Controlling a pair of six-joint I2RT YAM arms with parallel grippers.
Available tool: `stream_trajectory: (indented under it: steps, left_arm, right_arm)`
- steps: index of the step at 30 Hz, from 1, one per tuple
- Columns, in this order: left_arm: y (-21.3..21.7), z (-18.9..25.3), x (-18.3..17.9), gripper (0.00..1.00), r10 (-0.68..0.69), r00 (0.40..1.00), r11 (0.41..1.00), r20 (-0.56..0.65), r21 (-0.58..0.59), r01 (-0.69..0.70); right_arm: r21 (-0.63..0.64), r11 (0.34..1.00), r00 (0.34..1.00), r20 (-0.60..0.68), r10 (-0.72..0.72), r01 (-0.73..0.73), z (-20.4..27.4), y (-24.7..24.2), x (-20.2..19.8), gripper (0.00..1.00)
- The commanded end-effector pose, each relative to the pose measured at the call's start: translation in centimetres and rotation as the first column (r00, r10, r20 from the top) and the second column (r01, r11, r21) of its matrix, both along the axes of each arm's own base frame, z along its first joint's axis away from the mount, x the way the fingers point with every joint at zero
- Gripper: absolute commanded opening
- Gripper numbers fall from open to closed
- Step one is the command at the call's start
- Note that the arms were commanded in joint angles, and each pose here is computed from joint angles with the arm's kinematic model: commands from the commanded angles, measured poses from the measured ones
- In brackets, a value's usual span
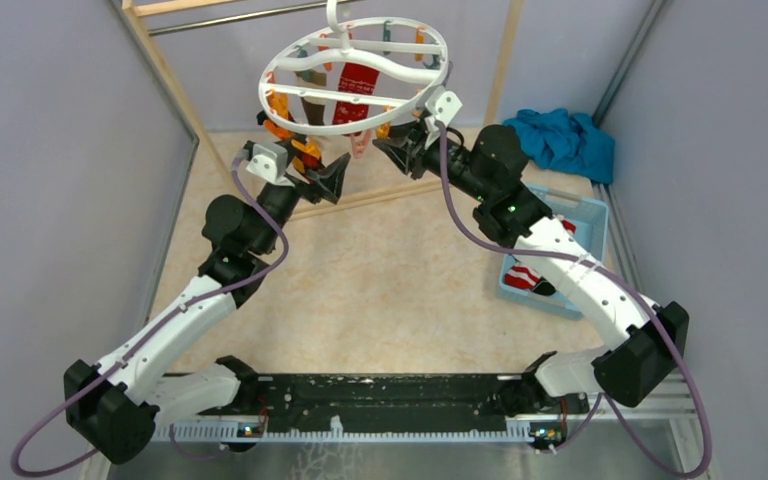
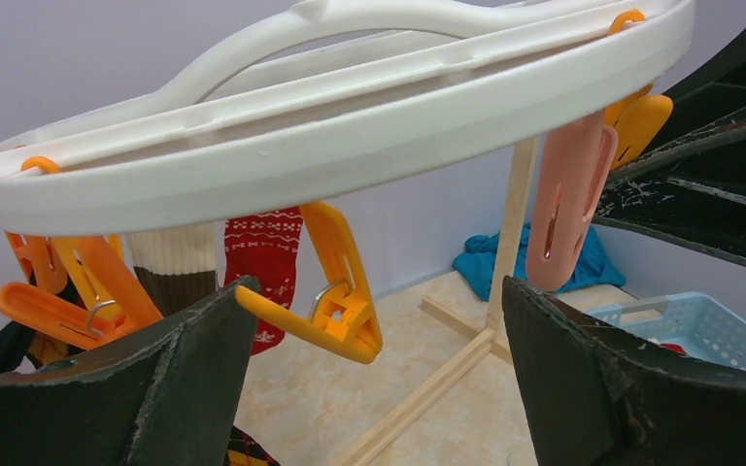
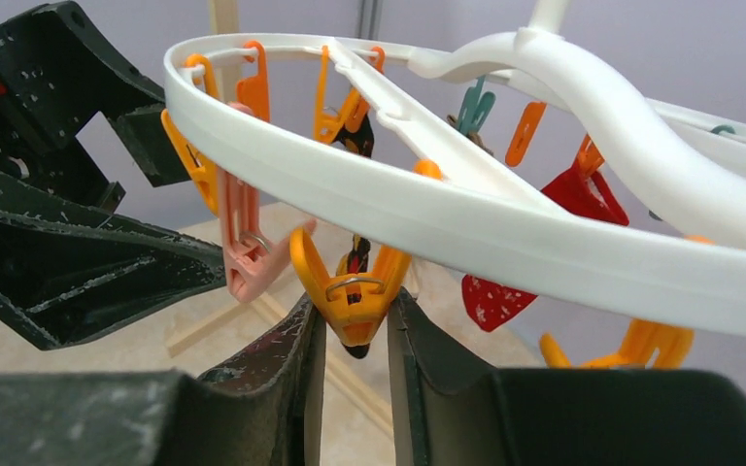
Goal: Clip the socks to the hanger
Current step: Open the clamp at the hanger.
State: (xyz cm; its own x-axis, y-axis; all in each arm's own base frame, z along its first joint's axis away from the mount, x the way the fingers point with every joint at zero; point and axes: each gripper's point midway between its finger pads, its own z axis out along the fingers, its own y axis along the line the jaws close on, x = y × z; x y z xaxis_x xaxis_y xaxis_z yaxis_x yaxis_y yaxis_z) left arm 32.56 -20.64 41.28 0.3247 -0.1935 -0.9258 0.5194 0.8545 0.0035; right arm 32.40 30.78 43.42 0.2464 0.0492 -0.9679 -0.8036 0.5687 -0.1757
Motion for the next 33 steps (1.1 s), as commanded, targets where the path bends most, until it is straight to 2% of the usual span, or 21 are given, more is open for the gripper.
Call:
stream_trajectory:
  steps: [1, 4, 5, 10, 14, 19, 25, 33]
  left_arm:
    - [0.4, 0.4, -0.6, 0.99, 0.009, 1.000, 1.000, 0.017, -0.002, -0.009]
    - [0.4, 0.5, -0.7, 0.99, 0.003, 1.000, 1.000, 0.020, -0.003, -0.003]
    - [0.4, 0.5, -0.7, 0.99, 0.000, 1.000, 1.000, 0.021, -0.005, 0.000]
    - [0.0, 1.1, -1.2, 0.99, -0.032, 0.999, 0.999, 0.023, -0.017, 0.033]
    - [-1.4, 1.9, -3.2, 0.99, -0.161, 0.987, 0.986, 0.029, -0.026, 0.162]
    - [-3.0, 3.0, -6.6, 0.99, -0.340, 0.940, 0.940, 0.036, -0.019, 0.341]
    - [-3.4, 3.9, -8.1, 0.99, -0.400, 0.916, 0.917, 0.037, 0.003, 0.400]
    - [-5.0, 6.2, -9.3, 0.99, -0.514, 0.854, 0.855, 0.086, -0.036, 0.518]
  right_arm:
    - [0.046, 0.999, 0.997, 0.075, 0.008, -0.012, 3.3, -0.3, -0.4, 0.16]
    - [0.053, 0.999, 0.997, 0.076, 0.011, -0.015, 3.4, -0.5, -0.8, 0.02]
    - [0.055, 0.998, 0.997, 0.076, 0.011, -0.015, 3.4, -0.5, -0.9, 0.00]
    - [0.061, 0.998, 0.997, 0.079, 0.010, -0.015, 3.7, -0.8, -1.2, 0.00]
    - [0.050, 0.998, 0.996, 0.076, 0.037, -0.041, 3.9, -0.7, -1.8, 0.00]
    - [0.020, 0.996, 0.993, 0.084, 0.089, -0.091, 4.4, -0.8, -2.8, 0.00]
    - [0.001, 0.987, 0.986, 0.052, 0.160, -0.161, 4.5, -1.1, -2.6, 0.00]
    - [-0.005, 0.957, 0.956, 0.034, 0.291, -0.291, 5.6, -1.5, -2.5, 0.00]
